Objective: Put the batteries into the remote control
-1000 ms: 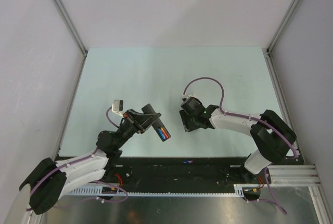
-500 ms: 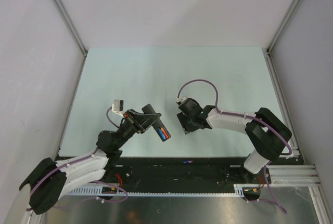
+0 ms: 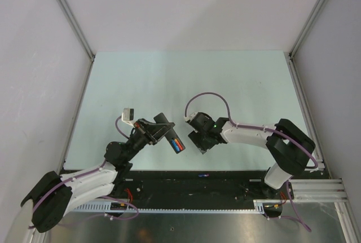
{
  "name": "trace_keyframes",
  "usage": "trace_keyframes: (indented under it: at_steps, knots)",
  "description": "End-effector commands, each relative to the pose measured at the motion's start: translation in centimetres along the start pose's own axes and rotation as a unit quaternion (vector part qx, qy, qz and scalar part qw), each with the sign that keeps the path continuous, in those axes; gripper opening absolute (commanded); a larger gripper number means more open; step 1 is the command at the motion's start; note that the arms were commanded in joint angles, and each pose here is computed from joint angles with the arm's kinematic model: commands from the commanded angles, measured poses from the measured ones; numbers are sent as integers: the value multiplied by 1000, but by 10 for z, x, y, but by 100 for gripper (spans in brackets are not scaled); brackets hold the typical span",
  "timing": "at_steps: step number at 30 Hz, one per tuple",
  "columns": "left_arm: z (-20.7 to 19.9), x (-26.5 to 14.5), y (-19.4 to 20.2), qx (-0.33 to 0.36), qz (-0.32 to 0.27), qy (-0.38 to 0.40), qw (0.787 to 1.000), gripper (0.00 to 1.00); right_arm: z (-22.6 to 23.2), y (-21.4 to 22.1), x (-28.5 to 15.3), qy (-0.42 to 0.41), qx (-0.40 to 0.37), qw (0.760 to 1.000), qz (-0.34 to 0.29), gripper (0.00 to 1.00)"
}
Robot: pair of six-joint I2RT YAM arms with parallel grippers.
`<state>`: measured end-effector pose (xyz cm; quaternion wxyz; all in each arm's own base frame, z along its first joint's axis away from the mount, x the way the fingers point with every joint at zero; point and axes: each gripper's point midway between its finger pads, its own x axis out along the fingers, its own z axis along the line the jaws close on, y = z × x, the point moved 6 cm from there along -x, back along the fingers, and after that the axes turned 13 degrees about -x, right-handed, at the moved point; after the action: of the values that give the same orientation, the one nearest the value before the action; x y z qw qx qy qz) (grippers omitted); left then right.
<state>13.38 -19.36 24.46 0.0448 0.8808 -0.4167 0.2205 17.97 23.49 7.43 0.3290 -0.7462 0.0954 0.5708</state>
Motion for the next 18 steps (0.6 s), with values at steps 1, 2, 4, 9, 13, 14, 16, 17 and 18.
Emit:
trace_keyframes:
  at_steps: [1,2,4,9,13,14,16,17,18]
  knots:
    - [21,-22,5,2,3,-25,1000,0,-8,-11,-20,27,11,999,-29,66]
    - [21,-22,5,1,4,-25,1000,0,-8,-15,-22,27,14,999,-39,67]
    - [20,-23,5,1,5,-23,1000,0,-9,-22,-29,28,28,997,-61,68]
    - [19,-24,5,2,4,-20,1000,0,-11,-24,-34,40,58,995,-69,71]
    - [18,-23,5,3,4,-18,1000,0,-18,-17,-36,83,118,988,-57,68]
    - [18,-23,5,3,4,-18,1000,0,-19,-18,-39,85,158,981,-66,68]
    - [17,-23,5,3,5,-17,1000,0,-20,-18,-41,87,203,972,-78,63]
    - [17,-22,5,3,4,-17,1000,0,-20,-13,-39,84,221,969,-77,57]
    - [16,-22,5,3,6,-16,1000,0,-19,-16,-43,80,257,958,-95,51]
